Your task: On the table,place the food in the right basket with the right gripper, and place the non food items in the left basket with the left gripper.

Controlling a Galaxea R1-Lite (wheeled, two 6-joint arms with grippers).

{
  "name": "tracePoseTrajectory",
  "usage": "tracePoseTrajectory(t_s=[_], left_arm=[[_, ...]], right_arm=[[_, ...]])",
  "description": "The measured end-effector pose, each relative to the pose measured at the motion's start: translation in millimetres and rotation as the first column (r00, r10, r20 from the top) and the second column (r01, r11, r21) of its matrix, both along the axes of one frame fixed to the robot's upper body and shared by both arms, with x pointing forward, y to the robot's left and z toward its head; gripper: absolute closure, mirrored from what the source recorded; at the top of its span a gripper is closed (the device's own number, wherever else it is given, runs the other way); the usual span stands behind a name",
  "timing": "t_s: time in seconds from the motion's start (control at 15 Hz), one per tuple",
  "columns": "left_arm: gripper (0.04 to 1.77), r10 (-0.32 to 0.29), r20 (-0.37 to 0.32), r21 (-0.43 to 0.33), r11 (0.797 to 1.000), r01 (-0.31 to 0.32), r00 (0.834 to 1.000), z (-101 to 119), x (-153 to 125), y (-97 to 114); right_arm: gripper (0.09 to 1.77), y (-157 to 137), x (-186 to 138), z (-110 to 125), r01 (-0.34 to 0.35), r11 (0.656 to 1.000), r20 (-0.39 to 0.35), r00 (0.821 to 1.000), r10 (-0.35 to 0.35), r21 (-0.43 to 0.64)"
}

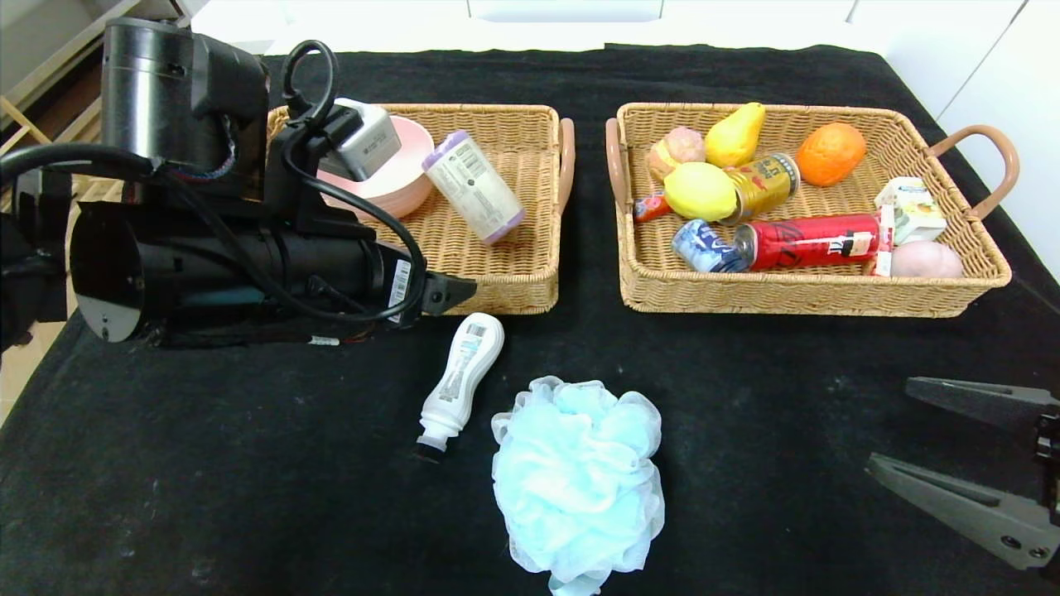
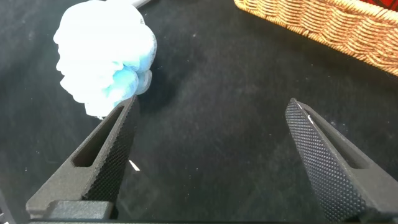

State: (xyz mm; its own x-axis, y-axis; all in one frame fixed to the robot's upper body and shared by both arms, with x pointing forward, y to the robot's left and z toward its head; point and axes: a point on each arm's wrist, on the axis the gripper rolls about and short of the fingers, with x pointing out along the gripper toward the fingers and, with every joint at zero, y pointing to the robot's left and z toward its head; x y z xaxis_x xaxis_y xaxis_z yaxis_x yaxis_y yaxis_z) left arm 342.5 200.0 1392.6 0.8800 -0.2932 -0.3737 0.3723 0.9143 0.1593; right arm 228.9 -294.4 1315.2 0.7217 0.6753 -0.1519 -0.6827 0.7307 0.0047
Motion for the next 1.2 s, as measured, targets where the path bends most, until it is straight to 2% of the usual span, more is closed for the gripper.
tracePoseTrajectory(t_s=[0.13, 0.2, 0.53, 0.67, 0.8, 1.2], left_arm=[[0.12, 0.043, -0.048, 0.042, 0.998, -0.041, 0.998, -9.7, -5.8, -4.8], [0.12, 0.054, -0.078, 0.032, 0.998, -0.052, 0.995, -12.9, -8.1, -7.3], [0.11, 0.067, -0.207, 0.026, 0.998, -0.063, 0.976, -28.7, -14.7, -18.6], [0.11, 0.08, -0.225, 0.041, 0.997, -0.073, 0.971, -36.0, -12.0, -24.0], [0.11, 0.118, -0.225, 0.071, 0.992, -0.105, 0.967, -43.6, -6.1, -28.3], [0.1, 0.126, -0.242, 0.088, 0.99, -0.107, 0.962, -55.7, 3.0, -35.6]], right_arm=[[0.15, 0.1, 0.5, -0.3, 0.0, 1.0, -0.002, 1.0, 0.0, -0.001], [0.15, 0.1, 0.8, -0.6, 0.001, 1.0, -0.003, 1.0, -0.001, -0.001], [0.15, 0.4, 2.6, -2.1, 0.001, 1.0, -0.011, 1.0, -0.001, -0.004], [0.15, 0.4, 2.9, -1.9, 0.002, 1.0, -0.011, 1.0, -0.002, -0.004], [0.15, 0.4, 2.9, -1.9, 0.001, 1.0, -0.011, 1.0, -0.001, -0.004], [0.15, 0.4, 2.9, -1.7, 0.002, 1.0, -0.01, 1.0, -0.002, -0.004]])
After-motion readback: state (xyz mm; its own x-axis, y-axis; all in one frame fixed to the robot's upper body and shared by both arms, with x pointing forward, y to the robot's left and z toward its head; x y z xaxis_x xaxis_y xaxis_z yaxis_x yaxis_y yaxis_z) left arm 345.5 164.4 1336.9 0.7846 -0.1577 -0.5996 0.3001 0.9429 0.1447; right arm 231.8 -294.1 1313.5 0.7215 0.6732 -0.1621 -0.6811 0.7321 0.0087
